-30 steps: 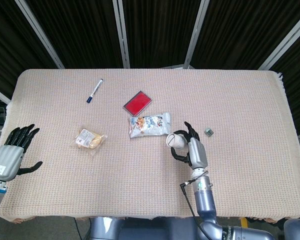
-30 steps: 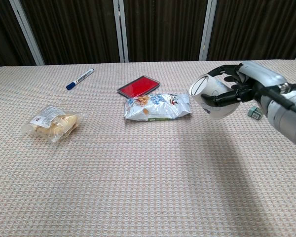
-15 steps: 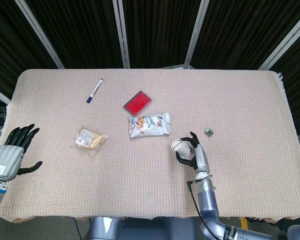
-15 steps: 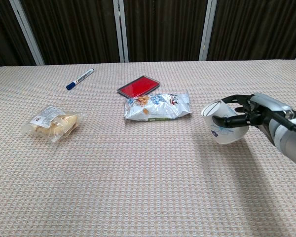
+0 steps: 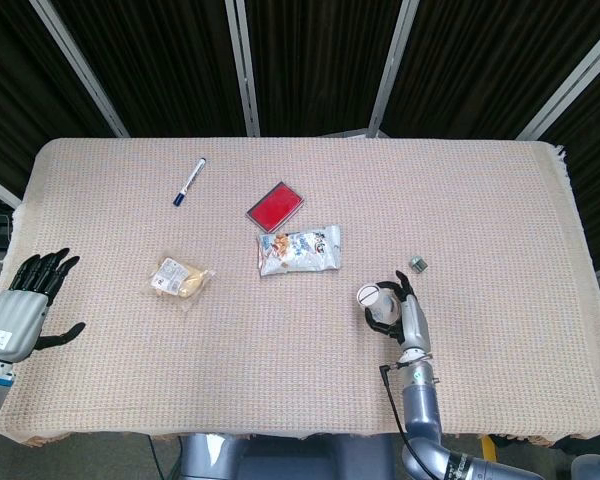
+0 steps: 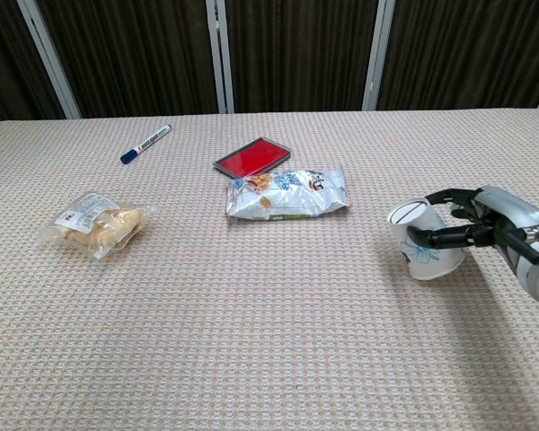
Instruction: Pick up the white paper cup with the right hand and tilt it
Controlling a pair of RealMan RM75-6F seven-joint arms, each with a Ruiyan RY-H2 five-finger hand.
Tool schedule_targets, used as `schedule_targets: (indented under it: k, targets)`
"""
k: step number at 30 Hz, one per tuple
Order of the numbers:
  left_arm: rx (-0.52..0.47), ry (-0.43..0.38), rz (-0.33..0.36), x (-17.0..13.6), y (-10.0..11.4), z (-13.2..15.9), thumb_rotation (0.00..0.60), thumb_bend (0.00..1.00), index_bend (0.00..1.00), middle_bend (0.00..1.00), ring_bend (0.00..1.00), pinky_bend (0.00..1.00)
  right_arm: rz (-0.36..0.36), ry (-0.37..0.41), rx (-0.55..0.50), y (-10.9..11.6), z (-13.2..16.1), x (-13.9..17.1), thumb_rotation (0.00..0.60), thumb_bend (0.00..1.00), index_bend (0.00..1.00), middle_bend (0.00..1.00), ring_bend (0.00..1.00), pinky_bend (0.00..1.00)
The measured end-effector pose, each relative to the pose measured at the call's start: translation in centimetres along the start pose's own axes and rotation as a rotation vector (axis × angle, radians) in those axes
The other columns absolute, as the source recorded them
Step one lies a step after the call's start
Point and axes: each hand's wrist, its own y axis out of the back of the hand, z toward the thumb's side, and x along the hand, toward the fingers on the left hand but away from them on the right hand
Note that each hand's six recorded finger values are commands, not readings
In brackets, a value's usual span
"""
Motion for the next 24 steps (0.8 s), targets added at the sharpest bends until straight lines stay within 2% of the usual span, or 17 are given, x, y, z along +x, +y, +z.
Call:
schedule_targets:
  k: [9, 17, 24]
  targets:
    - [0.001, 0.0, 0.001, 0.0, 0.0, 0.0, 0.6, 0.16, 0.0, 0.0, 0.0, 0.0, -0.044, -0.01, 0.032, 1.8, -0.5, 0.4, 0.6, 0.28, 0.35, 0.0, 0.0, 0.0]
    - [0.0, -0.001, 0.001, 0.0, 0.0, 0.0, 0.6, 0.16, 0.0, 0.0, 0.0, 0.0, -0.068, 0.011, 0.062, 3.4, -0.4, 1.3, 0.6, 0.25, 0.23, 0.0, 0.0, 0.0]
    - [0.0, -0.001, 0.001, 0.0, 0.0, 0.0, 0.6, 0.16, 0.0, 0.0, 0.0, 0.0, -0.105, 0.028, 0.093, 6.0, -0.1, 2.0, 0.6, 0.21, 0.18, 0.0, 0.0, 0.0]
